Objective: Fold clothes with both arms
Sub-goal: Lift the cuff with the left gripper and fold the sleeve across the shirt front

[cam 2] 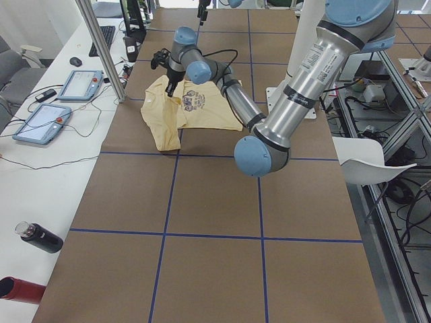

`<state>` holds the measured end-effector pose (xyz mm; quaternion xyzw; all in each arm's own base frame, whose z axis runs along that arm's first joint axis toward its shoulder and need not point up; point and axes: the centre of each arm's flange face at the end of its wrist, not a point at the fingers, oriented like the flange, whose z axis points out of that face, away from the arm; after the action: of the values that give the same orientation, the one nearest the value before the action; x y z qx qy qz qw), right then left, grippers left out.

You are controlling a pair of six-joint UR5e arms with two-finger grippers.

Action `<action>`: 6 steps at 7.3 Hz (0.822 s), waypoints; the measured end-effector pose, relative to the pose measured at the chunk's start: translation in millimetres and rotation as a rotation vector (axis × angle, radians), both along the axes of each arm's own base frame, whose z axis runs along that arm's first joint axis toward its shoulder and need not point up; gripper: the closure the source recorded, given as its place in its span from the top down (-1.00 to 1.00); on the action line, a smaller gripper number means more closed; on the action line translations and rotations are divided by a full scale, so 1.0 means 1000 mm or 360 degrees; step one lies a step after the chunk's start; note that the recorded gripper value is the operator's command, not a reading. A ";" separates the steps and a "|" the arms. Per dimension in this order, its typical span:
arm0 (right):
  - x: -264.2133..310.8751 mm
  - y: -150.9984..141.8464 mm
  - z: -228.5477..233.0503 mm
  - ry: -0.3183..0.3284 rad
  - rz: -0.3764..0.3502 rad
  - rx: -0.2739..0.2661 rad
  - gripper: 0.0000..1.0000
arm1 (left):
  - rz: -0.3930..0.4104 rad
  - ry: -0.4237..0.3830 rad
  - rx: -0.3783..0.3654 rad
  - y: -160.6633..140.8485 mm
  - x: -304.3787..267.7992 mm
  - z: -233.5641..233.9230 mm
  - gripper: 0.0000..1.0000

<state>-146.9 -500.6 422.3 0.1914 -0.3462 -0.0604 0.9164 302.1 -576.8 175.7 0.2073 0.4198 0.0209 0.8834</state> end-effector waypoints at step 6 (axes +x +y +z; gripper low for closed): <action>0.000 0.000 0.002 0.0001 0.0002 -0.0009 0.99 | -0.0365 -0.0001 -0.0555 -0.077 0.246 -0.166 -1.00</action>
<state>-147.1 -500.8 424.1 0.1891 -0.3459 -0.0591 0.9171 548.1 -654.2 9.6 0.0978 0.3905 -0.1528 0.9026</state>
